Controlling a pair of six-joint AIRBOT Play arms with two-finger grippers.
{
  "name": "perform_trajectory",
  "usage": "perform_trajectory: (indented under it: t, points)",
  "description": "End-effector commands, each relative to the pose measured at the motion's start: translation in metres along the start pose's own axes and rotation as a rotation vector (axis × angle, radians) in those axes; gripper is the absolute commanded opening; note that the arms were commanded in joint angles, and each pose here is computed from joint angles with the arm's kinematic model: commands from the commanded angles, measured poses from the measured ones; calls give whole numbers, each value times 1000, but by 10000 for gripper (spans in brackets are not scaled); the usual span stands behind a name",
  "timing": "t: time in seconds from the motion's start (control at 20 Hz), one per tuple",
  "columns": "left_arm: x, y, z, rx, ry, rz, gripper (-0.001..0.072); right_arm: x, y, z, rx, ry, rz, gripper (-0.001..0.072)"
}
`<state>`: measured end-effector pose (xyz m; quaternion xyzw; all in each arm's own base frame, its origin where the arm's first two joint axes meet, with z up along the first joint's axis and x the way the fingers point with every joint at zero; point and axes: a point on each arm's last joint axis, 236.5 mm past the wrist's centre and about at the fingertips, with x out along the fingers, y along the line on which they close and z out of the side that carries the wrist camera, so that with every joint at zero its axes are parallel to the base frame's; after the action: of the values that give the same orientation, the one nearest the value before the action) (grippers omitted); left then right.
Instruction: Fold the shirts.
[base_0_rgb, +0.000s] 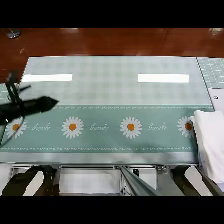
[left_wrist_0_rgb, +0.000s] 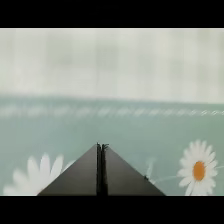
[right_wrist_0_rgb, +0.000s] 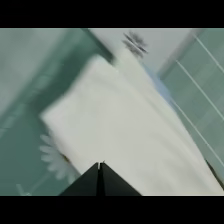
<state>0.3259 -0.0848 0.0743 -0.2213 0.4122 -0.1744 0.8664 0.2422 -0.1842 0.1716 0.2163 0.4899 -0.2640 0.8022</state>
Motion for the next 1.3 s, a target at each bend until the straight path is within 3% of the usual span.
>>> perform_trajectory:
  t: [0.0, 0.1, 0.2, 0.3, 0.55, 1.25]
  points:
    - [-24, -73, 84, 218, -99, -96, 18, -17, 178, 51, -295, -161, 435, 31]
    - [-16, -101, 104, 298, -92, -62, 18, 2, 253, 15, -509, -107, 485, 32]
    - [13, -93, 95, 332, -13, 46, 18, 45, 301, -44, -728, 1, 431, 32]
    - [49, -67, 68, 320, 110, 144, 19, 106, 321, -105, -817, 120, 344, 32]
    - [91, -13, 25, 259, 334, 235, 20, 198, 291, -158, -654, 328, 169, 31]
    - [94, -13, 13, 243, 381, 223, 21, 198, 291, -158, -660, 326, 166, 32]
